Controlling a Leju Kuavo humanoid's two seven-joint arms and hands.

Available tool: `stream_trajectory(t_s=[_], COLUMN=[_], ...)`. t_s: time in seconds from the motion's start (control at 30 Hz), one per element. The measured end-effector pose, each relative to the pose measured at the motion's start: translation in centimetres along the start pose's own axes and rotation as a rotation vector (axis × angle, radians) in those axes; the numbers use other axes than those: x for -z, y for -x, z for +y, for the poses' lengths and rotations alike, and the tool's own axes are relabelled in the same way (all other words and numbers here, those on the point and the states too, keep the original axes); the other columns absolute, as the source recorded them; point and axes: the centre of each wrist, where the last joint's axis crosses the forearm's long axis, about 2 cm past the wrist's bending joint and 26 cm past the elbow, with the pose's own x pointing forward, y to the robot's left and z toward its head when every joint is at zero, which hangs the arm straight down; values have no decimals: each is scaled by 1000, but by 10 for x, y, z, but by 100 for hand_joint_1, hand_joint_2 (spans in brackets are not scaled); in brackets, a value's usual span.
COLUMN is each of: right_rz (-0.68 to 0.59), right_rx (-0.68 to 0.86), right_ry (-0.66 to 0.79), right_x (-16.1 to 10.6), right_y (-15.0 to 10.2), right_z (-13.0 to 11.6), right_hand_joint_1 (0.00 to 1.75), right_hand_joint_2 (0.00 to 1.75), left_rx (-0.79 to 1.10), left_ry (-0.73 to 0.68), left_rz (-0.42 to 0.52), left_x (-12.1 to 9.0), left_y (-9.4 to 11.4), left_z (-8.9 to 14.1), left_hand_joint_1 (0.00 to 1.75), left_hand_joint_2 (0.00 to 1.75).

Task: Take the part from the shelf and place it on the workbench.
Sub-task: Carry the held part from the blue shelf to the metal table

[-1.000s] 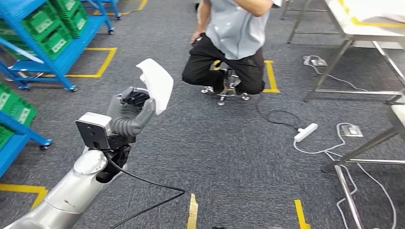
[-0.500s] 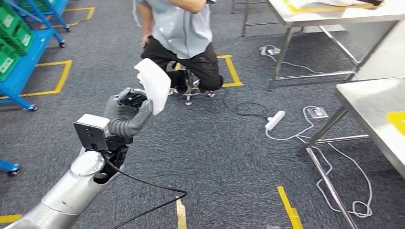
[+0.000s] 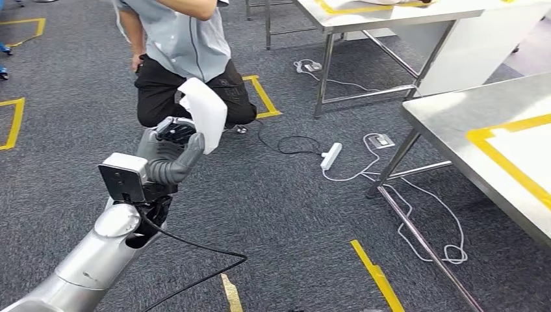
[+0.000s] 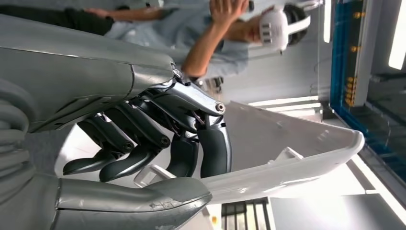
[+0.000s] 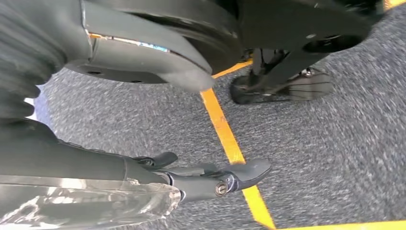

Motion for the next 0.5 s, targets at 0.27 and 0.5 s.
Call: stream_trajectory(t_s=[0.27,0.5], right_rz=[0,4], right_rx=[-1,-1], right_ry=[-1,-4], right_x=[0,0], right_y=[0,0], right_z=[-1,-1], right_hand_joint_1=[0,0], right_hand_joint_2=[175,175], left_rx=[3,11], left_ry=[-1,-2], left_rz=[-2,-1], left_x=[1,1], left_y=[0,0], left_z=[1,3], left_hand_joint_1=[175,175], left_hand_joint_2=[175,175])
